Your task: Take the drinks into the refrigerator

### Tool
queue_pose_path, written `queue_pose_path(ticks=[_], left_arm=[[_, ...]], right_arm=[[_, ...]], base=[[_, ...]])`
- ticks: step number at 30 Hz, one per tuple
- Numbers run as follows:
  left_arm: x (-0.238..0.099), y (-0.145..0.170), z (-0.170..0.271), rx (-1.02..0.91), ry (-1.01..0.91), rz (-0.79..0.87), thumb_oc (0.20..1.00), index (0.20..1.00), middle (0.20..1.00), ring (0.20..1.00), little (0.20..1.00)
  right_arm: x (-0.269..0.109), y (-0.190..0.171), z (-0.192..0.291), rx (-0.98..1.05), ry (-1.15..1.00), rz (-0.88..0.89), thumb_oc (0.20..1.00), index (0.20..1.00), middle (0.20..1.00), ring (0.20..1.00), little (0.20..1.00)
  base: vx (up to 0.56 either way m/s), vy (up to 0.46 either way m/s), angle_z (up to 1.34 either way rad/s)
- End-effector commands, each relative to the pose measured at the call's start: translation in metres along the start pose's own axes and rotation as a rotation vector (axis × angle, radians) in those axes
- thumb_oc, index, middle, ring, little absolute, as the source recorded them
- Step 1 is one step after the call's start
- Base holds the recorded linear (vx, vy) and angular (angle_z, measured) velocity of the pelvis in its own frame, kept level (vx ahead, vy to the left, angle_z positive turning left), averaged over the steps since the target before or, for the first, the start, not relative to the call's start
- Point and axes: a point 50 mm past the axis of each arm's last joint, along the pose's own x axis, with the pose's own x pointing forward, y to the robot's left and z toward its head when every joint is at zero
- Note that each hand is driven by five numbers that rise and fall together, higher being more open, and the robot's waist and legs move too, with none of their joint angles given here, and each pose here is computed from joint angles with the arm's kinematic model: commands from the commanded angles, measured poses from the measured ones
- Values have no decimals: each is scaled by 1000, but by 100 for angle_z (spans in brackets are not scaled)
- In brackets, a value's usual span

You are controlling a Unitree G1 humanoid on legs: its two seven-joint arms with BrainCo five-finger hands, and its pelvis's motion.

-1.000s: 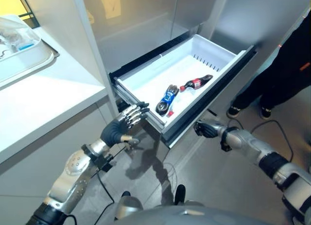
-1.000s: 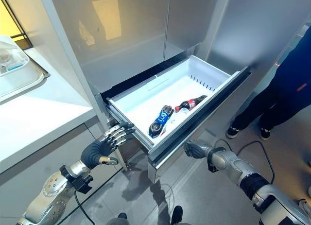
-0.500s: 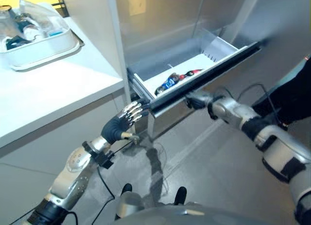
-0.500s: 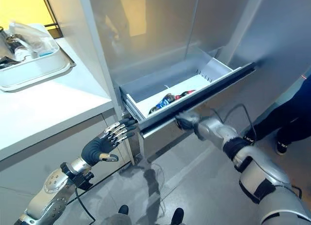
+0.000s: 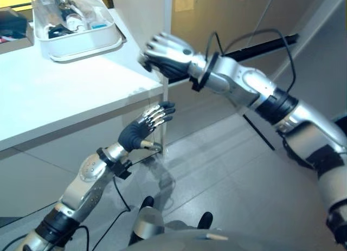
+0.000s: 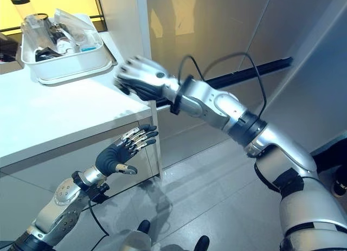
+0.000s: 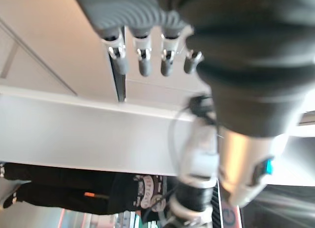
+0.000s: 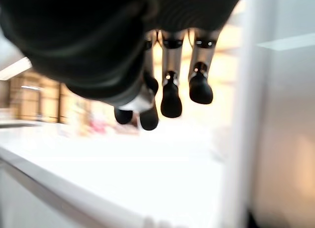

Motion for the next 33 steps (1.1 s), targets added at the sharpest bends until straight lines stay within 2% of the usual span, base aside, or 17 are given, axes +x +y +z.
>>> queue_pose_path(ticks=[1,2,3,4,5,8,9,11,16,17,18,21,22,24,26,29,33], left_arm=[[6,-8,13,40,-115,-17,1000,1000,1000,1000,1000],[6,-9,12,39,-112,-14,1000,1000,1000,1000,1000],[5,-9,11,38,-107,-16,1000,1000,1000,1000,1000],[4,-8,10,41,-112,1,1000,1000,1000,1000,1000],[3,-8,10,40,-108,0,1000,1000,1000,1000,1000],[-2,-5,7,52,-106,23,1000,1000,1000,1000,1000],[-2,-5,7,51,-104,22,1000,1000,1000,1000,1000],[-6,1,3,108,-80,59,1000,1000,1000,1000,1000],[-24,15,-17,223,46,139,1000,1000,1000,1000,1000],[-24,15,-17,223,47,139,1000,1000,1000,1000,1000],[-33,21,-32,239,120,189,1000,1000,1000,1000,1000],[-46,25,-54,248,226,240,1000,1000,1000,1000,1000],[-63,28,-77,261,348,293,1000,1000,1000,1000,1000],[-71,28,-90,243,403,321,1000,1000,1000,1000,1000],[-102,22,-129,203,611,404,1000,1000,1000,1000,1000],[-120,14,-153,199,752,425,1000,1000,1000,1000,1000],[-167,-4,-188,104,1020,571,1000,1000,1000,1000,1000]], right_arm=[[-28,19,-35,84,196,41,263,263,263,263,263],[-40,38,-39,175,255,51,1000,1000,1000,1000,1000],[-41,39,-39,179,257,51,1000,1000,1000,1000,1000],[-69,78,-41,389,379,63,1000,1000,1000,1000,1000],[-70,79,-41,393,380,63,1000,1000,1000,1000,1000],[-133,136,-44,629,633,81,1000,1000,1000,1000,1000],[-133,137,-44,631,634,82,1000,1000,1000,1000,1000],[-172,166,-35,767,773,79,1000,1000,1000,1000,1000],[-225,202,-12,869,937,159,1000,1000,1000,1000,1000],[-226,202,-11,870,938,160,1000,1000,1000,1000,1000],[-245,216,1,926,1007,191,1000,1000,1000,1000,1000],[-262,225,9,961,1070,215,1000,1000,1000,1000,1000],[-279,235,18,1004,1156,222,1000,1000,1000,1000,1000],[-285,238,21,1020,1181,222,1000,1000,1000,1000,1000],[-300,249,32,1088,1288,203,1000,1000,1000,1000,1000],[-306,254,38,1136,1338,184,1000,1000,1000,1000,1000],[-304,262,48,1225,1365,168,1000,1000,1000,1000,1000]], base=[[-25,39,-12],[-24,38,-5],[-19,30,-4],[-11,15,-6],[-16,27,-4],[-3,22,-10],[5,16,-7],[6,16,-8],[2,14,-10],[-16,20,-10],[-7,6,-8],[-11,14,-8],[-9,6,-14],[-9,14,-18],[-17,30,-7],[-12,25,-15],[-13,11,-7]])
